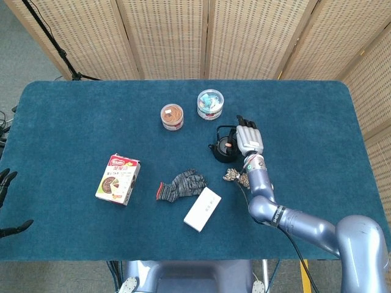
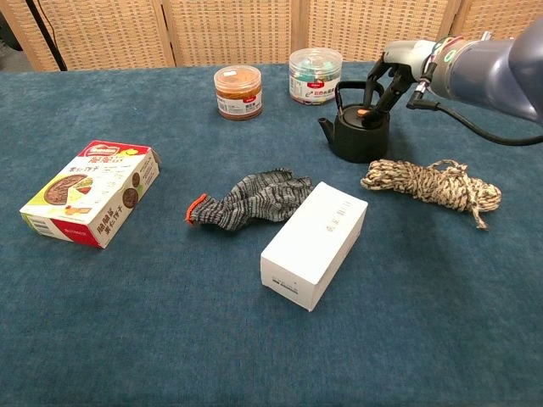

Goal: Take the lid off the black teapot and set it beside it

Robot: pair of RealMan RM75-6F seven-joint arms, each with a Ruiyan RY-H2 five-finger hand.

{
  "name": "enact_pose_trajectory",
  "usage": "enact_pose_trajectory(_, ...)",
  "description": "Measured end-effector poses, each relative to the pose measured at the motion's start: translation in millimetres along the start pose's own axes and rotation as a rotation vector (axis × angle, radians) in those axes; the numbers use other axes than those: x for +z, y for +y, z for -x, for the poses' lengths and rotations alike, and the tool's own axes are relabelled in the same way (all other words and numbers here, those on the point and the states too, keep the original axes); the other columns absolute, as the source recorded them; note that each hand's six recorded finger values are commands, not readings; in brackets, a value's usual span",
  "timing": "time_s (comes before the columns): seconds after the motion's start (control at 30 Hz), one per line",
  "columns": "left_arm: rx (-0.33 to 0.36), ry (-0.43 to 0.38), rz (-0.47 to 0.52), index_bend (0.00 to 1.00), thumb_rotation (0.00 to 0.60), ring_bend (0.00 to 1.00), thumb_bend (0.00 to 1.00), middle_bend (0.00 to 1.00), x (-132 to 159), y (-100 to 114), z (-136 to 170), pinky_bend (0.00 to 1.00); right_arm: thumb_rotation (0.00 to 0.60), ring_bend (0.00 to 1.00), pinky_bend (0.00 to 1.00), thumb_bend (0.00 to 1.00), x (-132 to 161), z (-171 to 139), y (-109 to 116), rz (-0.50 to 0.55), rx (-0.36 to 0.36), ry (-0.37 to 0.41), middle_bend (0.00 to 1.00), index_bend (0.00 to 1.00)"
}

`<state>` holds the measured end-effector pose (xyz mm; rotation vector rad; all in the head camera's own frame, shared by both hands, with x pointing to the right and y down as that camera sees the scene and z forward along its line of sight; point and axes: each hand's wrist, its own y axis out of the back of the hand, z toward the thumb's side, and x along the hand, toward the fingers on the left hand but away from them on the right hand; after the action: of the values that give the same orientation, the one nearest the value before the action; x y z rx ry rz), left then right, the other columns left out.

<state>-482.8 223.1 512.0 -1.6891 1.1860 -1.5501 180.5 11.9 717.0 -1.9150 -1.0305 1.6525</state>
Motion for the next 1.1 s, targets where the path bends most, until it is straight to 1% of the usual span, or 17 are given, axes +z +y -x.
enact_pose_trajectory(0.23,0.0,0.0,0.002,0.0,0.6,0.0,0.0,0.0,0,0,0,0.0,0.6,0.0,0.0,0.37,1,1,-1,0.002,0.005,-0.007,0.0,0.51)
enact_pose_trajectory(0.37,0.001,0.0,0.004,0.0,0.6,0.0,0.0,0.0,0,1,0,0.0,0.6,0.0,0.0,0.46,2,3,-2,0.005,0.011,-0.014,0.0,0.53)
enact_pose_trajectory(0.77,0.0,-0.001,0.006,0.0,0.6,0.0,0.0,0.0,-1,1,0,0.0,0.6,0.0,0.0,0.49,7,3,-5,-0.008,0.01,-0.012,0.0,0.58)
enact_pose_trajectory(0.93,-0.002,-0.007,0.01,0.0,0.6,0.0,0.0,0.0,0,1,1,0.0,0.6,0.0,0.0,0.49,11,-2,2,0.004,-0.007,0.01,0.0,0.59)
enact_pose_trajectory(1.1,-0.005,-0.017,0.012,0.0,0.6,0.0,0.0,0.0,1,1,3,0.0,0.6,0.0,0.0,0.49,15,-13,18,0.017,-0.039,0.05,0.0,0.59)
